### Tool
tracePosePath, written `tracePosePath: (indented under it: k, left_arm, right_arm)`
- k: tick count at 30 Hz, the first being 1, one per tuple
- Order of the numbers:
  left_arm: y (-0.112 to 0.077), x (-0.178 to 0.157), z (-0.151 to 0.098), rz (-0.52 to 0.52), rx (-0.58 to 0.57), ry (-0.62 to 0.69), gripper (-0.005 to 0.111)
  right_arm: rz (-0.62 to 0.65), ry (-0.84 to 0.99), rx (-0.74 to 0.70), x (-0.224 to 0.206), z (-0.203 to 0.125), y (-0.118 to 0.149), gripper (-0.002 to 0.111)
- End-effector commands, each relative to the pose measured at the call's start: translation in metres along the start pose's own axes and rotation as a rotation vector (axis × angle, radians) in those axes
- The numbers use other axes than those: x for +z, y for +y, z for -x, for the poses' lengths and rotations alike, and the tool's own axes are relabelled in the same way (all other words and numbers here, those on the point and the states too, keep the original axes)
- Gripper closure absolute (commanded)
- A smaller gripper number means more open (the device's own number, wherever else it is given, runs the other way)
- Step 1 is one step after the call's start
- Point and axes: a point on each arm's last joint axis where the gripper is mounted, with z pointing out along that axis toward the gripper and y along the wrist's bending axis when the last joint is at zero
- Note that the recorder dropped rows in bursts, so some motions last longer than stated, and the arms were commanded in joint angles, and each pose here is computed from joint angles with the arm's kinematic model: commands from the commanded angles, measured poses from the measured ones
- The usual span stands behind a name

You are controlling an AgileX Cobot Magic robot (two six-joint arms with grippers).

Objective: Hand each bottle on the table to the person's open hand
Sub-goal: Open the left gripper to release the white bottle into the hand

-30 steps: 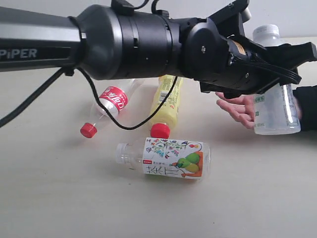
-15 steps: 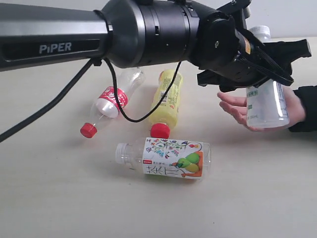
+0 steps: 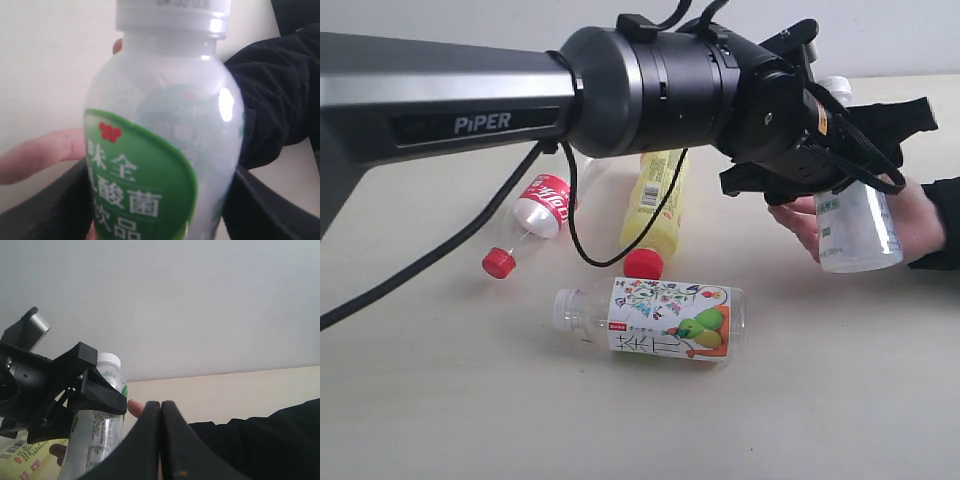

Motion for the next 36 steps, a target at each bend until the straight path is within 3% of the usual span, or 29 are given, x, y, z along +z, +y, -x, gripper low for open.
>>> tracePosePath:
  k: [1, 7, 15, 36]
  left_arm:
    - [-0.003, 0.007, -0.002, -0.005, 0.012, -0.003, 0.107]
    - [-0.011, 0.018, -0.005, -0.022, 0.019, -0.005, 0.107]
    - [0.001, 0.036, -0.015, 0.031, 0.001, 0.036, 0.107]
    - [0.003, 0.035, -0.018, 0.059, -0.004, 0.062, 0.107]
  right_arm:
    - [-0.005, -0.005, 0.000, 0.000, -0.001, 0.000, 0.108]
    - [-0.005, -0.005, 0.000, 0.000, -0.001, 0.000, 0.108]
    - [-0.005, -0.005, 0.000, 0.000, -0.001, 0.000, 0.108]
    - [-0.005, -0.005, 0.000, 0.000, -0.001, 0.000, 0.108]
